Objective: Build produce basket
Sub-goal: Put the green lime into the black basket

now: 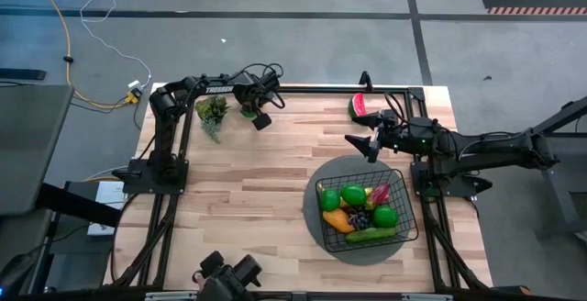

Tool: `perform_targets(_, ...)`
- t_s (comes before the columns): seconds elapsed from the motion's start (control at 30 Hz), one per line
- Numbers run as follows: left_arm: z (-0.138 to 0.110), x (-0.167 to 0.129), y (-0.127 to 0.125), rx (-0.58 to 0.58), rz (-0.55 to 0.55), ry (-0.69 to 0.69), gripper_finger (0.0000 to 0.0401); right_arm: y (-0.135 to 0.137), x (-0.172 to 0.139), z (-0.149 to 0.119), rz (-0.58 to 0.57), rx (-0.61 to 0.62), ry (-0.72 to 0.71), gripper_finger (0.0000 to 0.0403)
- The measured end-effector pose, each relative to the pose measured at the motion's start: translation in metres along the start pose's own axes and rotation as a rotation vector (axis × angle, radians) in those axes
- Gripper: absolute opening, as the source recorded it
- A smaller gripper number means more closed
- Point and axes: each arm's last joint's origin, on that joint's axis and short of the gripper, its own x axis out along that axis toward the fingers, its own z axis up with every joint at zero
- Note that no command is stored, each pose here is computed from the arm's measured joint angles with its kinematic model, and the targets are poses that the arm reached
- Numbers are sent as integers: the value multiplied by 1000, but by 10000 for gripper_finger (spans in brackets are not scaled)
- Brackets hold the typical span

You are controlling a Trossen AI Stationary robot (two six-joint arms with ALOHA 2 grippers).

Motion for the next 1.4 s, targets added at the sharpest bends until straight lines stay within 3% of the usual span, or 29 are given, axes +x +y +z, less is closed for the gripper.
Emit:
perform_targets(0.17,0,-1,-3,16,-2,4,356,0,0,0,0,0,0,399)
perform_targets(0.6,-1,-2,-10,22,-5,14,233,0,0,0,-2,39,5,399)
perform_targets(0.87,-3,-13,-20,46,-8,-9,211,0,0,-1,-3,40,8,399)
perform_targets(1.0,-7,-43,-16,8,-18,-98,210,0,0,-1,-3,40,9,399)
perform_targets(1.1,-12,-78,-12,-59,-91,-225,209,0,0,-1,-4,40,9,399)
perform_targets(1.23,-25,-141,-15,-145,-264,-488,209,0,0,-1,-4,39,10,399)
perform_targets(1.4,-60,-217,-38,-138,-428,-901,209,0,0,-1,-4,34,10,399)
